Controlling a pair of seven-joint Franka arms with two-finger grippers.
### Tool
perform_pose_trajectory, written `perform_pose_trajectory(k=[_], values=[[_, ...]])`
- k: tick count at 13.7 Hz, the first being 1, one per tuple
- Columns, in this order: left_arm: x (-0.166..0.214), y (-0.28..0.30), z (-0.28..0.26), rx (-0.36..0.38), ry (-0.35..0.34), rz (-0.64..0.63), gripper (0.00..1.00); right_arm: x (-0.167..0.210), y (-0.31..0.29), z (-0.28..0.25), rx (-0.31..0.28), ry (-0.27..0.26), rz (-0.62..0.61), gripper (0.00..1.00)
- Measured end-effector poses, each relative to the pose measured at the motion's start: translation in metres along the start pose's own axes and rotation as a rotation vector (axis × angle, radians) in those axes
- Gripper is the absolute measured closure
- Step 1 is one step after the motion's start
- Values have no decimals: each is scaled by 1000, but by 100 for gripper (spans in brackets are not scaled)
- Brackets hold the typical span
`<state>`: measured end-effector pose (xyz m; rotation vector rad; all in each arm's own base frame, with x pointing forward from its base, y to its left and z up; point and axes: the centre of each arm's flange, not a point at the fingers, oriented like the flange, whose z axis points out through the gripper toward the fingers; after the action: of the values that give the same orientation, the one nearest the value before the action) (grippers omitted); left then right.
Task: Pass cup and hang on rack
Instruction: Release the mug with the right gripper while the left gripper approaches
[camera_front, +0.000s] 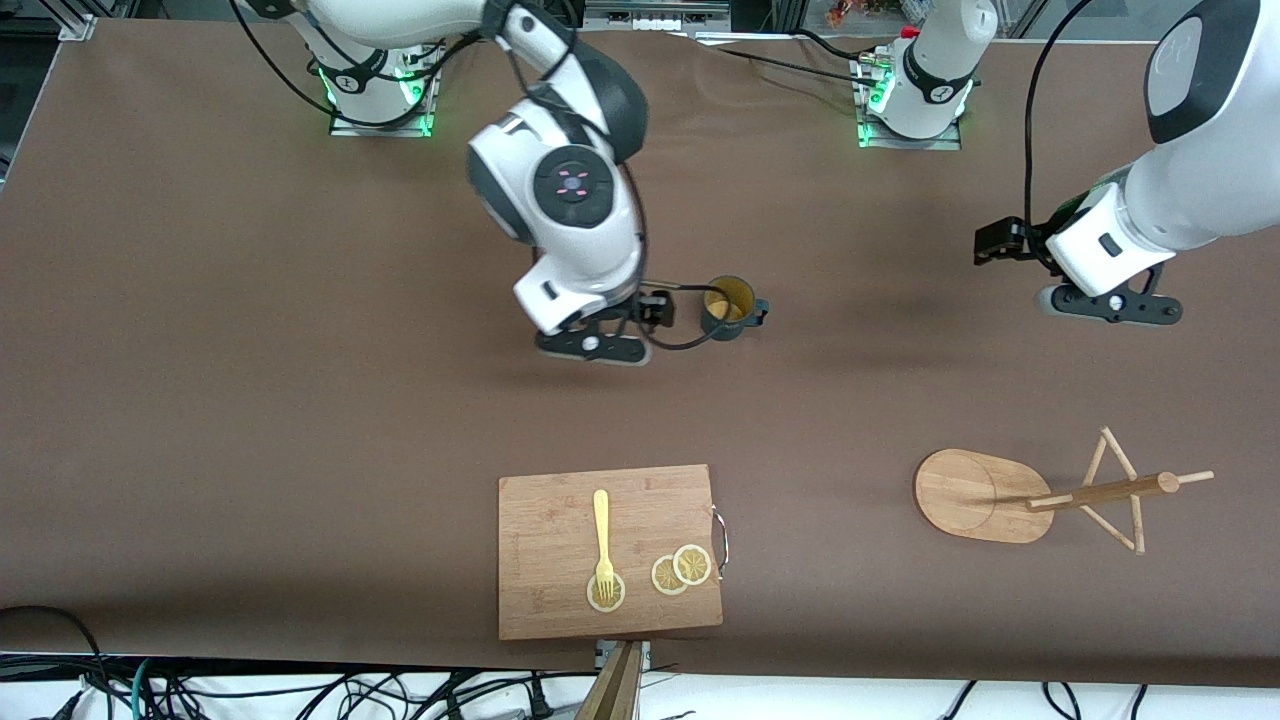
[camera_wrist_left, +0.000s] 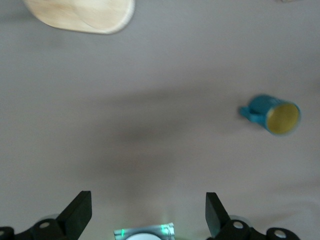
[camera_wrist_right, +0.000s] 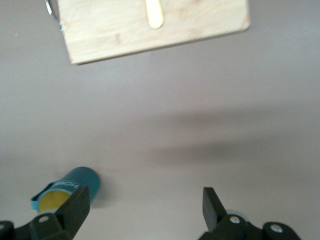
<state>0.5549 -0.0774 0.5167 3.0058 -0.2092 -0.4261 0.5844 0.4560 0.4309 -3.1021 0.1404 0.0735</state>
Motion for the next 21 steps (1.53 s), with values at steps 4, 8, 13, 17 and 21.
perform_pose_trajectory(k=[4,8,13,17,21], values=[[1,14,21,-77,-28,187,0,48,89,-51,-38,12,-133,0],[19,10,93,-185,56,430,0,74,171,-92,-112,14,-196,0],[24,14,194,-247,252,734,0,95,264,-136,-136,32,-155,0],[34,24,244,-334,352,905,0,97,365,-163,-94,-1,-106,0],[43,44,289,-411,480,1072,0,75,412,-169,-75,-36,-51,0]])
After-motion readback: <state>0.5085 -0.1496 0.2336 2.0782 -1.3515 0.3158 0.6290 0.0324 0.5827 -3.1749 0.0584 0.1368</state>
